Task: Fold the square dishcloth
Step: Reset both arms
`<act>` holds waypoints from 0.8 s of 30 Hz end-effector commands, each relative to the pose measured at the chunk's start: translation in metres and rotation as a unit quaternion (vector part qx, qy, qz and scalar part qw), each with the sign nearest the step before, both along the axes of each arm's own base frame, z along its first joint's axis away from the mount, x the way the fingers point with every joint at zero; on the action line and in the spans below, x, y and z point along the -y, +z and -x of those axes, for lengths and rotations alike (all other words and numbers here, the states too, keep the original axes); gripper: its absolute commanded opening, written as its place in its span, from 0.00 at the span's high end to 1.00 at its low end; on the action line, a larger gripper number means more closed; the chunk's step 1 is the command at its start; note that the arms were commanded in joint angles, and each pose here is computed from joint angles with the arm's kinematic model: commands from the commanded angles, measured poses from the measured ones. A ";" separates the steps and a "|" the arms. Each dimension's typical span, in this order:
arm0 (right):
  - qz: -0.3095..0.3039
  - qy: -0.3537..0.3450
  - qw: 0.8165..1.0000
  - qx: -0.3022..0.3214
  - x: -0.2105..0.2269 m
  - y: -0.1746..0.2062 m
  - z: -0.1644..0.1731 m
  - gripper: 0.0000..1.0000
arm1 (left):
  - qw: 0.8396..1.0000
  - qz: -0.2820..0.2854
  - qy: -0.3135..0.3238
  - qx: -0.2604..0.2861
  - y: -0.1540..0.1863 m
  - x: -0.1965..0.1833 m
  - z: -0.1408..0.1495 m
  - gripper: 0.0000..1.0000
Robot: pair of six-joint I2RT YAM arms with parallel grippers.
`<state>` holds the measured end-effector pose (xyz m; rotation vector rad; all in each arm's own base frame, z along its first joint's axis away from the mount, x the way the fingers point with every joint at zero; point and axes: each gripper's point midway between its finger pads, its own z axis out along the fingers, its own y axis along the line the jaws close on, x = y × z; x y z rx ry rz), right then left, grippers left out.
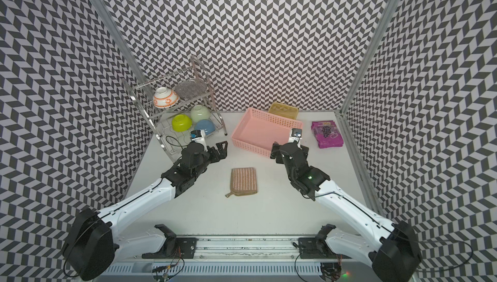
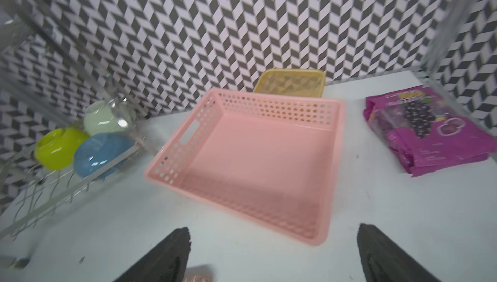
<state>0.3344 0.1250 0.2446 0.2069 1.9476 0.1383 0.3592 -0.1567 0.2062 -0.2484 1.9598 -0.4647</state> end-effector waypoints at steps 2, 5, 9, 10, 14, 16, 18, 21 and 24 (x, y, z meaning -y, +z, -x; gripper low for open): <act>0.013 -0.073 0.996 0.040 0.043 0.015 -0.004 0.00 | 0.993 -0.042 0.102 0.034 0.001 -0.052 -0.007 0.00; 0.028 -0.107 0.991 0.071 0.065 0.021 -0.004 0.00 | 0.987 -0.066 0.140 0.053 0.005 -0.077 -0.013 0.00; 0.049 -0.138 0.983 0.113 0.091 0.016 0.000 0.00 | 0.979 -0.086 0.173 0.068 0.008 -0.105 -0.021 0.00; 0.050 -0.140 0.981 0.123 0.094 0.017 0.000 0.00 | 0.977 -0.091 0.178 0.070 0.007 -0.111 -0.023 0.00; 0.058 -0.138 0.976 0.156 0.105 0.013 0.003 0.00 | 0.973 -0.106 0.184 0.088 0.007 -0.130 -0.026 0.00; 0.067 -0.142 0.973 0.167 0.112 0.009 0.003 0.00 | 0.973 -0.106 0.180 0.097 0.005 -0.138 -0.027 0.00; 0.074 -0.153 0.971 0.168 0.121 0.002 0.001 0.00 | 0.975 -0.104 0.169 0.102 0.003 -0.144 -0.029 0.00; 0.085 -0.161 0.972 0.150 0.135 -0.014 -0.006 0.00 | 0.975 -0.112 0.160 0.109 0.000 -0.152 -0.031 0.00; 0.096 -0.167 0.972 0.137 0.148 -0.029 -0.012 0.00 | 0.974 -0.121 0.153 0.114 -0.006 -0.160 -0.033 0.00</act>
